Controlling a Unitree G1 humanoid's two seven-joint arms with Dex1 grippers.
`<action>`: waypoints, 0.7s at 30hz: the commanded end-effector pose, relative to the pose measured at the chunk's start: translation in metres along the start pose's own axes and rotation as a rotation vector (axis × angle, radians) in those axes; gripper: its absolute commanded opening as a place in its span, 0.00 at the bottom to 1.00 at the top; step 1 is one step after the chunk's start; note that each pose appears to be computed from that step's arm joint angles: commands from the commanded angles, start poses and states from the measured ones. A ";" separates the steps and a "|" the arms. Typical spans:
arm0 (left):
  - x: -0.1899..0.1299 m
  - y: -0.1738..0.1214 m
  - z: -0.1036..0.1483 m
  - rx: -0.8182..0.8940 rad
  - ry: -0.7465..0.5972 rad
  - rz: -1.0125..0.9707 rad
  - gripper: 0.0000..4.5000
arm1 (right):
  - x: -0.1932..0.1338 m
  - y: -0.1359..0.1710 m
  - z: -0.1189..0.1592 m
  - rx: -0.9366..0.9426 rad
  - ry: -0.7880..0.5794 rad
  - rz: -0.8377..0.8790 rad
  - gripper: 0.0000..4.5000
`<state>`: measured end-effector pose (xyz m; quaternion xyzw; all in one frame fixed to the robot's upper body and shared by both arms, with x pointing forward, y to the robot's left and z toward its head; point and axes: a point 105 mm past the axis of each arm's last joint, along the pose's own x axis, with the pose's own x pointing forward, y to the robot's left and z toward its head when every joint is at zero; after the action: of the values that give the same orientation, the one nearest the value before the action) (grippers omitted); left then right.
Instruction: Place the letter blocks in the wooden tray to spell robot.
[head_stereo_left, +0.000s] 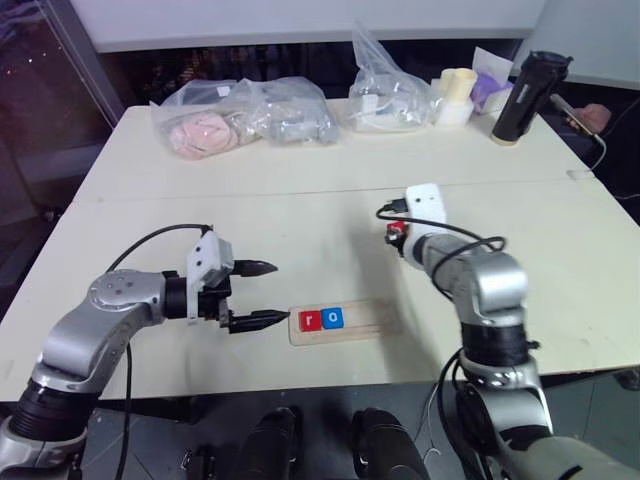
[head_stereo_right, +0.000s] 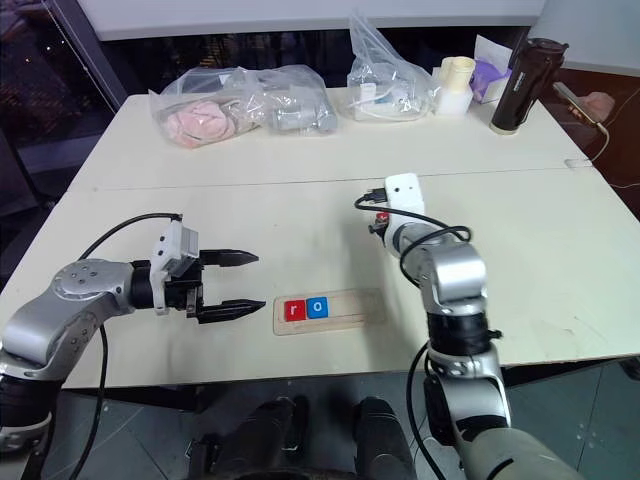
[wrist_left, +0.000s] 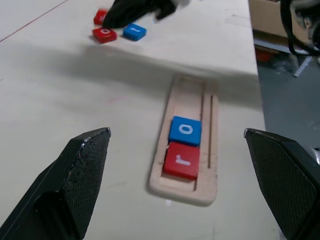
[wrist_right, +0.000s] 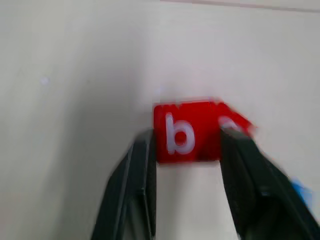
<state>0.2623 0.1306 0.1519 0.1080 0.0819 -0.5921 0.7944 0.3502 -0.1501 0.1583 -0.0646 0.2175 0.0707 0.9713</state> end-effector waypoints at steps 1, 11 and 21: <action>0.001 -0.003 0.004 0.043 -0.007 -0.026 1.00 | -0.035 -0.015 -0.012 -0.015 -0.001 0.008 0.26; 0.008 -0.001 0.000 0.064 0.002 -0.070 1.00 | -0.064 -0.025 -0.074 0.003 0.102 -0.028 0.26; 0.007 0.002 0.001 0.072 0.005 -0.066 1.00 | -0.072 -0.014 -0.065 -0.137 0.119 0.161 0.68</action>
<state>0.2655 0.1243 0.1445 0.1241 0.0801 -0.6185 0.7718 0.2623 -0.1916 0.1132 -0.0932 0.2991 0.1000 0.9444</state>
